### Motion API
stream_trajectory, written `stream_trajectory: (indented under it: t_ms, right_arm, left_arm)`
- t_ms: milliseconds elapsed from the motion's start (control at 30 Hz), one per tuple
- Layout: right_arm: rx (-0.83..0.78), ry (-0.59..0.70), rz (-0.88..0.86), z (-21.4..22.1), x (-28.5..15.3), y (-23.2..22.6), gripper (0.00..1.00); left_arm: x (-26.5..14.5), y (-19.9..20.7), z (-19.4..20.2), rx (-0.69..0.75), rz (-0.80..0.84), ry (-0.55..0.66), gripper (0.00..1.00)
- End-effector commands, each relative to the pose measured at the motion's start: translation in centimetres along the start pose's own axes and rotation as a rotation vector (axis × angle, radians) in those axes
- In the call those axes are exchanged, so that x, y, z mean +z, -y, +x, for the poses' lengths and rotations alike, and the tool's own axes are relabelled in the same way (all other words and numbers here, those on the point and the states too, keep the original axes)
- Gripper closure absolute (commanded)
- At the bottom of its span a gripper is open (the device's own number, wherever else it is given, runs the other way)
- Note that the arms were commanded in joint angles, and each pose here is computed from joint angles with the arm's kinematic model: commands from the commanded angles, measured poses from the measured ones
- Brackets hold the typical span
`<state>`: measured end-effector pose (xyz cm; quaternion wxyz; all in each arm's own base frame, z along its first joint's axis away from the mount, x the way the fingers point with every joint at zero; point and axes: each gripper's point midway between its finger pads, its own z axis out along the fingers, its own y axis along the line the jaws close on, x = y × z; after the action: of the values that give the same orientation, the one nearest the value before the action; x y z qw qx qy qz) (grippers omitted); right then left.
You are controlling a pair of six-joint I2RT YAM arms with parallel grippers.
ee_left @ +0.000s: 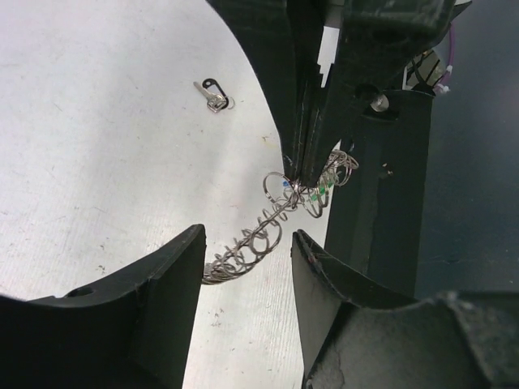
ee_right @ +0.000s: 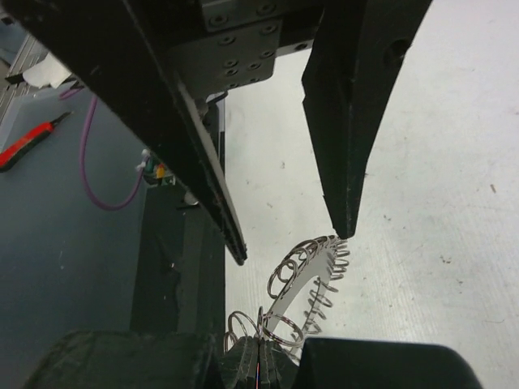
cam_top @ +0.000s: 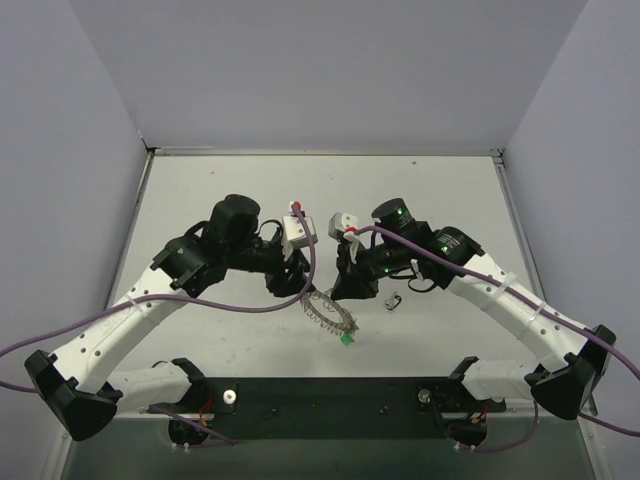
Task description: Put the keys on the keyring
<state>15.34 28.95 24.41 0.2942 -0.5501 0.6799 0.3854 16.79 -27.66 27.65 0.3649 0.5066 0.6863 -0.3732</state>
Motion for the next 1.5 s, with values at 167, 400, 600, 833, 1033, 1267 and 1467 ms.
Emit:
stream_trajectory:
  t_ms: [167,400,600,833,1033,1267,1467]
  right_arm:
    - [-0.078,-0.019,-0.062,-0.8,-1.5,-2.1,1.0]
    - [-0.078,-0.018,-0.085,-0.8,-1.6,-2.5,1.0]
    - [-0.079,-0.014,-0.092,-1.0,-1.5,-2.5,1.0]
    - [-0.089,-0.01,-0.09,-1.0,-1.6,-2.6,1.0]
    - [-0.095,-0.007,-0.08,-1.0,-1.8,-2.6,1.0]
    - [-0.106,0.006,-0.044,-1.2,-2.1,-2.2,1.0]
    - [-0.11,0.04,-0.026,-1.3,-2.3,-2.1,1.0]
  left_arm:
    - [0.0,2.7,-3.1,0.073,0.183,0.08,0.44]
    - [1.3,4.5,-2.7,0.047,0.333,0.049,0.43]
    - [2.1,5.2,-3.0,0.056,0.362,0.04,0.54]
    - [3.5,5.4,-2.3,0.051,0.36,-0.018,0.64]
    - [4.5,5.5,-1.5,0.047,0.356,-0.074,0.64]
    - [5.2,6.0,-0.8,0.041,0.358,-0.099,0.65]
    - [4.9,5.4,-3.0,0.06,0.271,0.044,0.62]
